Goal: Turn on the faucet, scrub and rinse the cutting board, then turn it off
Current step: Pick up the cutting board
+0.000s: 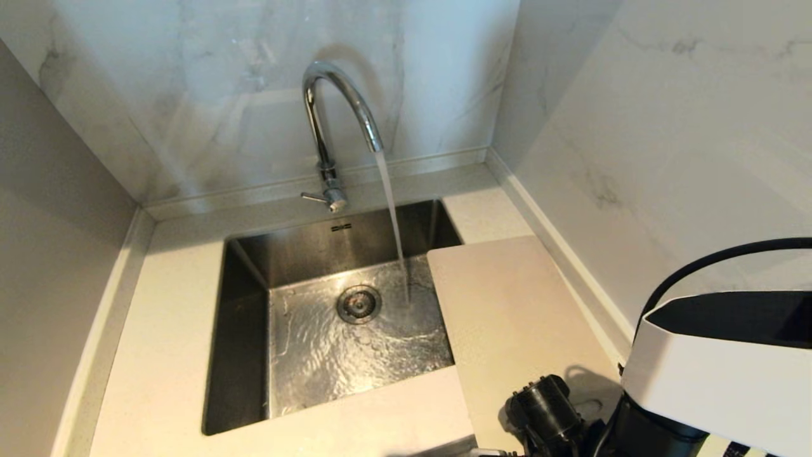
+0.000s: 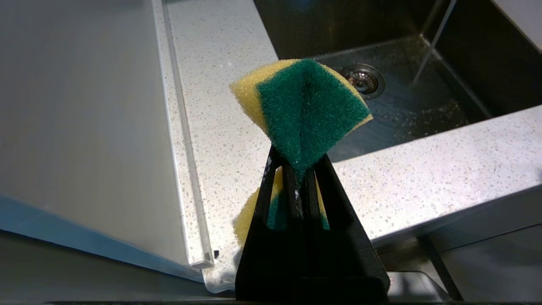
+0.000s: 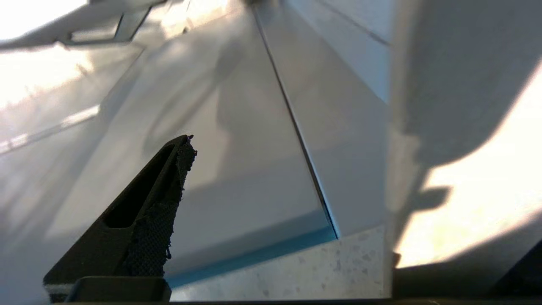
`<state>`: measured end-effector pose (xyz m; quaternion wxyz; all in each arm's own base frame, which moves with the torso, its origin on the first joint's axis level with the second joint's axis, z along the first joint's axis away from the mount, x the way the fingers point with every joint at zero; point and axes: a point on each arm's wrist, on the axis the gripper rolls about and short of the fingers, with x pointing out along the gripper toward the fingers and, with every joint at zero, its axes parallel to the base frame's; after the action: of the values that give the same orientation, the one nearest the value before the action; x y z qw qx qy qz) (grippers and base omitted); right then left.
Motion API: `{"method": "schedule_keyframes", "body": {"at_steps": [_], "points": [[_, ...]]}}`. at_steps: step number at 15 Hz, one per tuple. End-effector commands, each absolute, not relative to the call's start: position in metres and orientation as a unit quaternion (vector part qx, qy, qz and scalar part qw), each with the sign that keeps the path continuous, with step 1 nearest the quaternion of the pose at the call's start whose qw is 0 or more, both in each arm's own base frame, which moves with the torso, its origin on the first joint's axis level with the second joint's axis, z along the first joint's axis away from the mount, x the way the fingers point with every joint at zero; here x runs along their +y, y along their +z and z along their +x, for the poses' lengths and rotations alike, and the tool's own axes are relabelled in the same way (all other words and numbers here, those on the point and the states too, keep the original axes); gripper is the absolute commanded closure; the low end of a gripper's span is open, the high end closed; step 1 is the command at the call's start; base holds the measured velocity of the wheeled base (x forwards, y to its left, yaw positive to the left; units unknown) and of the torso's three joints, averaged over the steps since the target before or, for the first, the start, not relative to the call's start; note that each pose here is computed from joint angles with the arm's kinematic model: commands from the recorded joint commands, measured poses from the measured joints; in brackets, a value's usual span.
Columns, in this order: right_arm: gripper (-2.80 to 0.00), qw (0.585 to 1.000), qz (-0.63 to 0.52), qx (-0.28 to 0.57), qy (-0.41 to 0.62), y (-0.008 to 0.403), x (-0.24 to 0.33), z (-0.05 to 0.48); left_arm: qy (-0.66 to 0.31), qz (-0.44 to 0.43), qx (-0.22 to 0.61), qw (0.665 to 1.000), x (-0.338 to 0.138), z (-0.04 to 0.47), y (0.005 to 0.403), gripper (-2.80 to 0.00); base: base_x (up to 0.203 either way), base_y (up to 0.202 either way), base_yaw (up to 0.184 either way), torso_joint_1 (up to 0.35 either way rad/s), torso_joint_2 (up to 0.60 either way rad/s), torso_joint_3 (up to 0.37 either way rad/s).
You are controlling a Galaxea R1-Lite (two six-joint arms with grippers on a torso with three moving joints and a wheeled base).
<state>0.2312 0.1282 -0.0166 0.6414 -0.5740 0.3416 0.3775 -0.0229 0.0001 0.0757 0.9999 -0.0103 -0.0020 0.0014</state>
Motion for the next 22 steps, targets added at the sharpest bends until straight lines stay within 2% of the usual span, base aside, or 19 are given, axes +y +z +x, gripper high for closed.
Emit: {"method": "schedule_keyframes", "body": {"at_steps": [1,22], "points": [[-2.80,0.639,-0.573,0.338,0.385,-0.024,0.134,0.231,0.002,-0.011,-0.001,1.000,0.000,-0.023,0.075,0.00,0.000,0.000,0.000,0.000,0.00,0.000],[-2.80,0.629,-0.567,0.339,0.410,-0.020,0.142,0.199,0.002,-0.011,-0.001,1.000,0.000,-0.023,0.075,0.00,0.000,0.000,0.000,0.000,0.00,0.000]]}}
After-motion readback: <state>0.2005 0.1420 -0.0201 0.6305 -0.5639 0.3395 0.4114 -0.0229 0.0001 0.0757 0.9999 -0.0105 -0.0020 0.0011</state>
